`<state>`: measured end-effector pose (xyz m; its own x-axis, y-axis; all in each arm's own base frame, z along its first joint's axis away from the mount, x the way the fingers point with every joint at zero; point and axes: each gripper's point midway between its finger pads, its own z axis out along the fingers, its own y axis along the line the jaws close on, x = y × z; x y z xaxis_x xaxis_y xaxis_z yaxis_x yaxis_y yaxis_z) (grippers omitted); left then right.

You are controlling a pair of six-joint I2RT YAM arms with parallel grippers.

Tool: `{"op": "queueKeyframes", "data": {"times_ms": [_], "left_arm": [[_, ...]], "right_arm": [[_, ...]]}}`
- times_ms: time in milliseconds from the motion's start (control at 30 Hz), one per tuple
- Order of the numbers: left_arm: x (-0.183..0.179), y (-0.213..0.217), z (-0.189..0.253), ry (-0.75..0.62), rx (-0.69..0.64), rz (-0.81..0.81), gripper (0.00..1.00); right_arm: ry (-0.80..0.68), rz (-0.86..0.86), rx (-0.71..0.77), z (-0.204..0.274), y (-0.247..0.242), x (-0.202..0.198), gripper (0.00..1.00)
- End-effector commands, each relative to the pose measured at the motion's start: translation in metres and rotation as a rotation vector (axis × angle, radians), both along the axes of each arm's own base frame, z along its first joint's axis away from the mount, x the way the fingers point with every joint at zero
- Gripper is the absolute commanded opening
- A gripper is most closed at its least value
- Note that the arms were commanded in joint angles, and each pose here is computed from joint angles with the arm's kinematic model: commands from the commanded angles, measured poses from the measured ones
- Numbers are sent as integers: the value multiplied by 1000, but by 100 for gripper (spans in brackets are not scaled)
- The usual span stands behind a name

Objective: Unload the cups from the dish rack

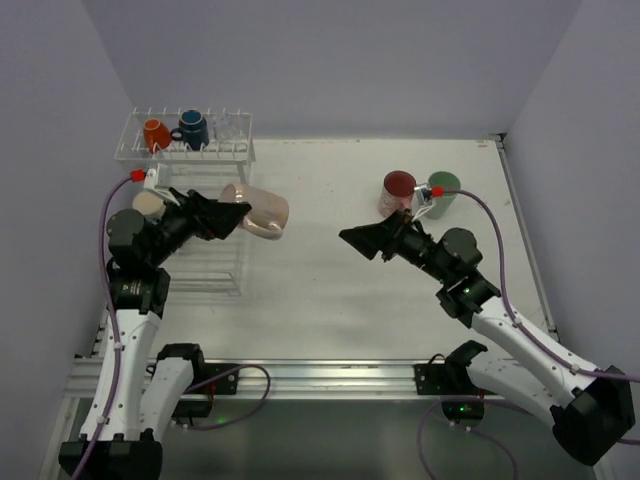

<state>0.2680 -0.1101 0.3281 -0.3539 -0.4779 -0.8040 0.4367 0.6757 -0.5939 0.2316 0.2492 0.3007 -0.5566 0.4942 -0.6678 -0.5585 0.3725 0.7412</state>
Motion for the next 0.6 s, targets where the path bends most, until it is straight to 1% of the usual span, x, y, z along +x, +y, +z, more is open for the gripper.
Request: {"op": "queueKeyframes", "data": {"times_ms": [0,33,133,233,367,467,567], "left_arm": [[-49,-47,79,-352,-91,-289,8],[-54,-51,78,-366,-99,-318,8],[-65,-60,76,-403,-122,-380,8],[-71,-62,73,-431,-127,-402,8],[-75,-64,67,-431,-132,-423,8],[-75,-65,61,-424,-136,-433,8],[-76,-67,56,-422,-145,-441,8]], "right_arm": [[-15,108,274,51,22,-20,97],[12,120,306,53,26,-21,97],[18,189,366,58,41,-23,96],[-1,281,378,68,57,-27,96],[-26,324,377,73,70,-31,94],[-20,366,385,75,79,-34,90],[-52,437,423,88,86,-43,83]]}}
